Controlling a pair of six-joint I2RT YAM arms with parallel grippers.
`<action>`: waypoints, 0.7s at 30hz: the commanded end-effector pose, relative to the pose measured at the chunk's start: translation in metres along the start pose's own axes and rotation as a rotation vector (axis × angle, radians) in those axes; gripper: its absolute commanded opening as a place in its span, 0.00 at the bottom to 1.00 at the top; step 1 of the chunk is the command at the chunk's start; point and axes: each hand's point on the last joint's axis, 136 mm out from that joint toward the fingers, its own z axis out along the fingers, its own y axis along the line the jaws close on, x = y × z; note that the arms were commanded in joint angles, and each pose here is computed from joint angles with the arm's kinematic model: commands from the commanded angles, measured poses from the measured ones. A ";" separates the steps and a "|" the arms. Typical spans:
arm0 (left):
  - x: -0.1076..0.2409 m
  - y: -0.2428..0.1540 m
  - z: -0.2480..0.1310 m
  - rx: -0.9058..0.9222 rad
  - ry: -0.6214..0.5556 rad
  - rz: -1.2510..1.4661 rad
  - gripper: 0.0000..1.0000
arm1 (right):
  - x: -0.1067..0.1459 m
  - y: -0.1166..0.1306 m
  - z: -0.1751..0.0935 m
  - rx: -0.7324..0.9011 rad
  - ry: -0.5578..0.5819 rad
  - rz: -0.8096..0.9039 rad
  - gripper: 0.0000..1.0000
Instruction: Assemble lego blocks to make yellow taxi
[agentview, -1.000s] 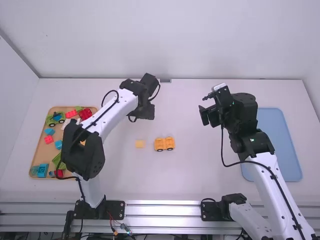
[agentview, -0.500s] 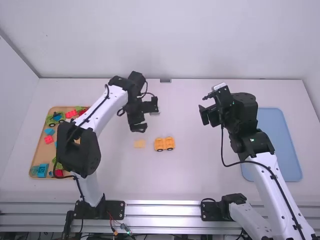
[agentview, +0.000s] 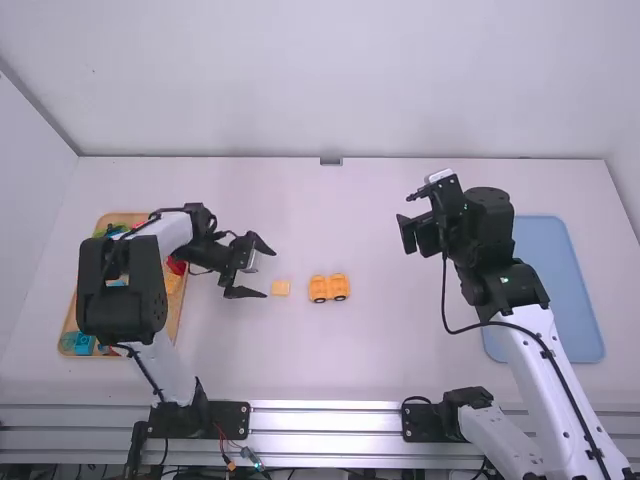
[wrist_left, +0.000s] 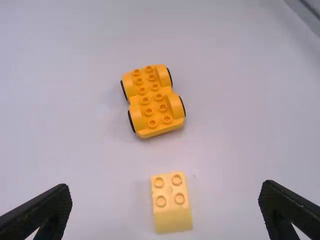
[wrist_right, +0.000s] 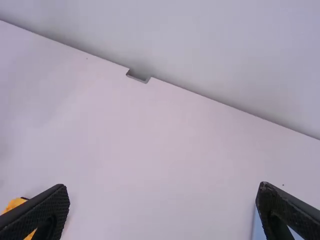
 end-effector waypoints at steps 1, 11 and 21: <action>-0.008 0.001 0.006 -0.072 -0.107 -0.036 0.99 | 0.003 0.009 0.005 -0.052 0.006 0.008 0.99; 0.033 -0.007 0.036 -0.155 -0.121 -0.201 0.99 | 0.018 0.029 0.036 -0.194 0.051 -0.085 0.98; 0.052 -0.007 0.051 -0.194 -0.090 -0.255 0.99 | 0.020 0.059 0.044 -0.316 0.038 -0.187 0.98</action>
